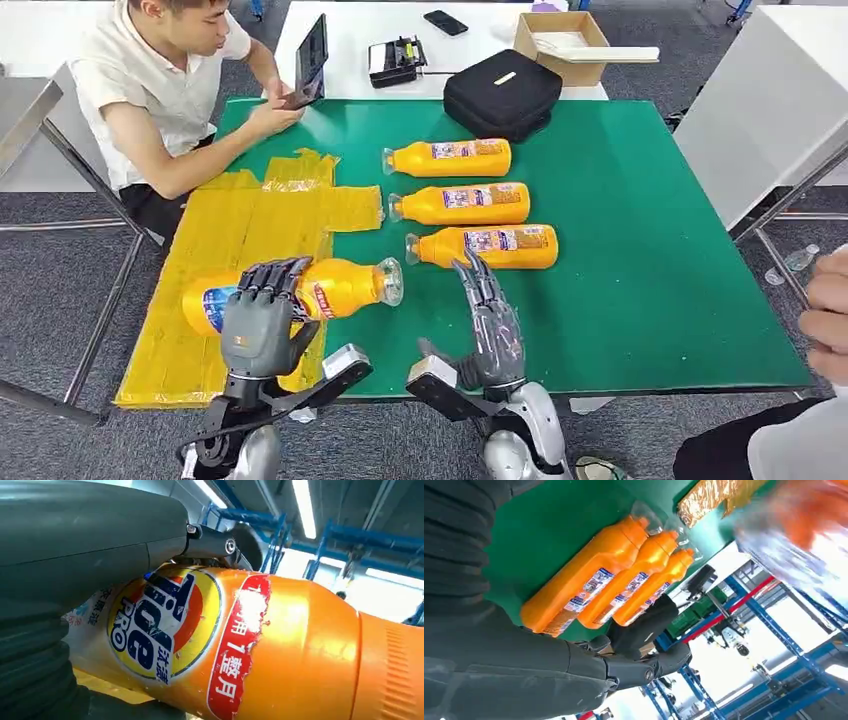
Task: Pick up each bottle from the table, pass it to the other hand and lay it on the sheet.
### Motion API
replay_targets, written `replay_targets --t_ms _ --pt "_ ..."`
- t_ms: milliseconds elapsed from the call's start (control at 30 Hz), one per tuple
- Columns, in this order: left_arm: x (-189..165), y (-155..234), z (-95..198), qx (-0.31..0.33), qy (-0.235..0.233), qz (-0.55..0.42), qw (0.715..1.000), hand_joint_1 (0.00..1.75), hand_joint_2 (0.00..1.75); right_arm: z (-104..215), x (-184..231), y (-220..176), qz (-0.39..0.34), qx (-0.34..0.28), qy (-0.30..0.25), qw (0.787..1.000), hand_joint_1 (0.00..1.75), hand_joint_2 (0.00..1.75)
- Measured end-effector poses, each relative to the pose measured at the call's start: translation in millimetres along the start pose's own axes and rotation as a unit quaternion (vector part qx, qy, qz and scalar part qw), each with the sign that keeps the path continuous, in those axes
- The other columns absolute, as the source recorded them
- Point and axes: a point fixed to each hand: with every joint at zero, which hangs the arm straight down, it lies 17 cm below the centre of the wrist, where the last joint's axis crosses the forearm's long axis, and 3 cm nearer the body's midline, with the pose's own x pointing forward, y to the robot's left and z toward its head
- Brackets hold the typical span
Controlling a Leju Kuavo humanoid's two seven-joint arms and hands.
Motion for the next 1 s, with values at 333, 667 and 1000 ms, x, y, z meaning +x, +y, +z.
replay_targets --t_ms 333,667,1000 --pt "-46 -81 25 -0.137 0.038 -0.038 0.989 1.75 1.75 -3 0 -11 -0.021 -0.021 -0.011 1.0 0.0 1.75" --pt "-87 -125 44 -0.228 0.071 -0.07 0.969 1.59 1.75 -7 3 -16 -0.046 -0.03 -0.023 0.998 0.0 1.75" --pt "-100 -138 40 -0.261 0.077 -0.086 0.958 0.05 1.75 -11 2 -14 -0.056 -0.031 -0.025 0.998 0.0 1.75"
